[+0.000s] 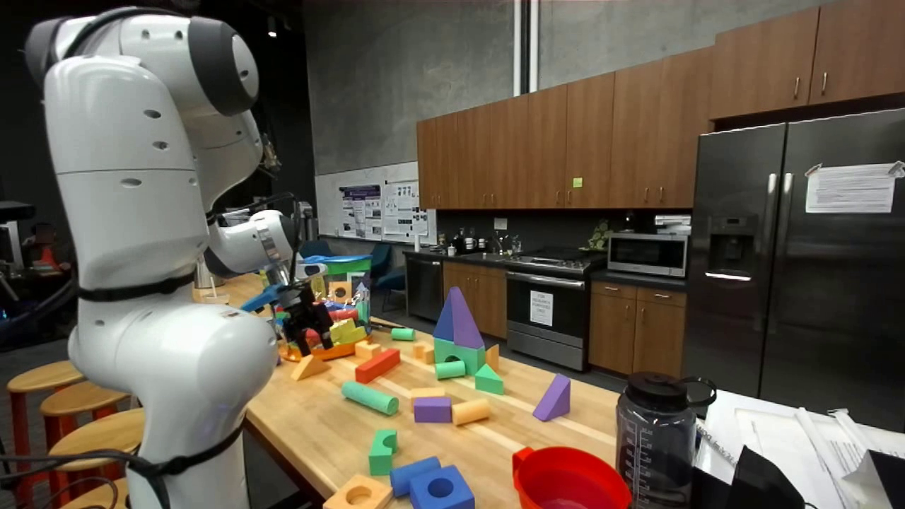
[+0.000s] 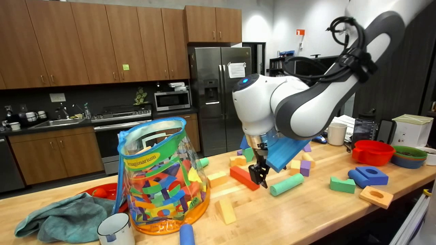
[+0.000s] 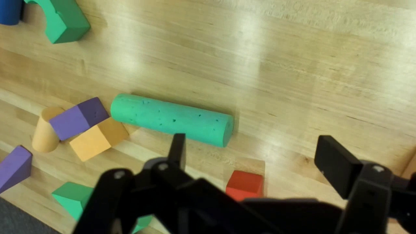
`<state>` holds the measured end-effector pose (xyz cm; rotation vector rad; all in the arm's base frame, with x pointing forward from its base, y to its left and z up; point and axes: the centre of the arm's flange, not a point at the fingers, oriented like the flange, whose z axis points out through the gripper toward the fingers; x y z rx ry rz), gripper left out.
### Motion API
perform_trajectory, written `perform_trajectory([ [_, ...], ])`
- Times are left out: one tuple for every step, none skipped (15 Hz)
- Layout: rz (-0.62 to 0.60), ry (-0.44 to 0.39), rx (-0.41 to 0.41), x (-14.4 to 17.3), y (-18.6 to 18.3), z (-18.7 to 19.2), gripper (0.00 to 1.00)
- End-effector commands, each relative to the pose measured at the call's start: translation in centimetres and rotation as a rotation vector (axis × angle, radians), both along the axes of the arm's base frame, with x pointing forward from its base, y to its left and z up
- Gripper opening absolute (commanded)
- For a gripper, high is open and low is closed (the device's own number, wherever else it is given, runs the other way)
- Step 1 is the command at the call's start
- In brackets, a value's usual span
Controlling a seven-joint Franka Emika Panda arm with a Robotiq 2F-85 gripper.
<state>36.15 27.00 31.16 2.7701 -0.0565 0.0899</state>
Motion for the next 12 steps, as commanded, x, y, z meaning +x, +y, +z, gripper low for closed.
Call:
perform_trajectory([
  [-0.047,0.077,0.030,2.9,0.8,-3.4,1.00],
  [-0.047,0.109,0.048,2.8,1.1,-4.2,1.00],
  [-0.041,0.141,0.074,2.7,1.9,-5.0,1.00],
  [-0.037,0.168,0.095,2.4,2.5,-5.7,1.00],
  [-0.032,0.196,0.117,2.1,3.3,-6.5,1.00],
  [-0.024,0.223,0.136,1.7,4.2,-7.1,1.00],
  [-0.013,0.246,0.155,1.3,4.9,-7.6,1.00],
  [-0.004,0.260,0.171,1.0,5.7,-7.9,1.00],
  [0.004,0.270,0.182,0.7,6.2,-8.0,1.00],
  [0.008,0.273,0.193,0.6,6.6,-8.0,1.00],
  [0.013,0.278,0.203,0.5,6.9,-7.9,1.00],
  [0.018,0.280,0.215,0.4,7.2,-7.6,1.00],
])
